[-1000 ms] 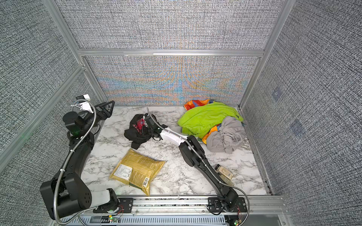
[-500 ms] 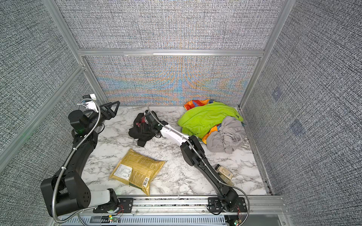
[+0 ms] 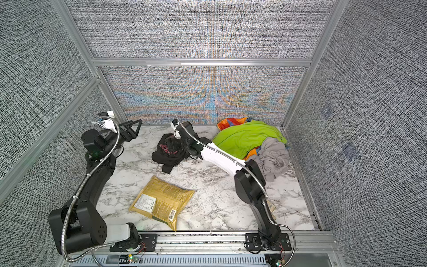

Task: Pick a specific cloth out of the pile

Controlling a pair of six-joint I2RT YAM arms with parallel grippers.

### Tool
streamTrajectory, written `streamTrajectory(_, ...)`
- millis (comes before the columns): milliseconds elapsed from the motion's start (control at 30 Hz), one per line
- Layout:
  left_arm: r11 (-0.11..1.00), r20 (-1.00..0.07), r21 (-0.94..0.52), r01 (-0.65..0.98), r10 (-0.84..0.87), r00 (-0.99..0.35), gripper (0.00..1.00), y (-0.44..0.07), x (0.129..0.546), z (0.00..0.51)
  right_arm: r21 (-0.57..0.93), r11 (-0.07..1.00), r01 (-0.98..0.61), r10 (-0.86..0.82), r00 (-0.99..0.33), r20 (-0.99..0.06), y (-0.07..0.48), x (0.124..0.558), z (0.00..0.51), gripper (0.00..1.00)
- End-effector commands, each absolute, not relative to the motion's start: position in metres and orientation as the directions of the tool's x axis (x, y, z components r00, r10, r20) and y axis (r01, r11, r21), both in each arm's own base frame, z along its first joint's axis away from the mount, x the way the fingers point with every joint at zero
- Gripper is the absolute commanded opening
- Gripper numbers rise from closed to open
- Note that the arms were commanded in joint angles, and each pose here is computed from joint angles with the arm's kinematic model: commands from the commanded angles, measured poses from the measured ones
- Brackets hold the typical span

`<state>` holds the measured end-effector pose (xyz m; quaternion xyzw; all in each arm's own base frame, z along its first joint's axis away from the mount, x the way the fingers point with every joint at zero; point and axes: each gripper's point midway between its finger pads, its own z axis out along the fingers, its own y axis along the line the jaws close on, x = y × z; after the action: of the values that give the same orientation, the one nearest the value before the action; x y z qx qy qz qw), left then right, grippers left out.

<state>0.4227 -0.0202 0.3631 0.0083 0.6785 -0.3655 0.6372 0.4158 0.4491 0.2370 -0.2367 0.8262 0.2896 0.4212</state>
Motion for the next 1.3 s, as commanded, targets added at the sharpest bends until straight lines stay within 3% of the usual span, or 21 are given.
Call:
streamTrajectory(0,0.742,-0.892,-0.442,0.504,-0.424,-0.158,0.96,-0.023,0.419,0.368,0.179,0.726,-0.664,-0.159,-0.415,-0.896,0.423,0.404,0.269,0.83)
streamTrajectory(200,0.781,-0.913,-0.403,0.478,-0.38,-0.15,0.96,-0.03,0.421,0.364,0.093,0.815,-0.572,-0.143,-0.354,-0.924,0.338,0.369,0.284,0.82)
streamTrajectory(367,0.848,-0.949,-0.312,0.428,-0.262,-0.173,0.96,-0.066,0.421,0.352,0.034,0.899,-0.437,-0.124,-0.327,-0.937,0.257,0.345,0.284,0.85)
streamTrajectory(467,0.86,-0.935,-0.352,0.37,-0.305,-0.182,0.96,-0.066,0.411,0.342,-0.015,0.948,-0.317,-0.123,-0.323,-0.939,0.207,0.335,0.273,0.95)
streamTrajectory(533,0.875,-0.927,-0.369,0.313,-0.324,-0.188,0.96,-0.064,0.399,0.325,-0.041,0.977,-0.209,-0.109,-0.325,-0.939,0.168,0.328,0.258,0.99)
streamTrajectory(700,0.898,-0.903,-0.404,0.173,-0.361,-0.232,0.97,-0.051,0.365,0.251,-0.06,0.998,0.015,-0.053,-0.285,-0.957,0.09,0.314,0.232,0.99)
streamTrajectory(933,0.963,-0.944,-0.27,-0.005,-0.266,-0.192,0.99,-0.015,0.325,0.19,-0.017,0.984,0.178,0.036,-0.293,-0.955,0.024,0.312,0.181,0.99)
streamTrajectory(1000,0.958,-0.945,-0.253,-0.138,-0.275,-0.177,0.99,0.008,0.32,0.181,-0.03,0.981,0.191,0.027,-0.289,-0.957,0.014,0.312,0.165,0.99)
streamTrajectory(1267,0.964,-0.975,-0.104,-0.244,-0.148,-0.169,0.99,0.03,0.34,0.171,-0.149,0.962,0.231,-0.067,-0.328,-0.942,-0.01,0.331,0.151,0.99)
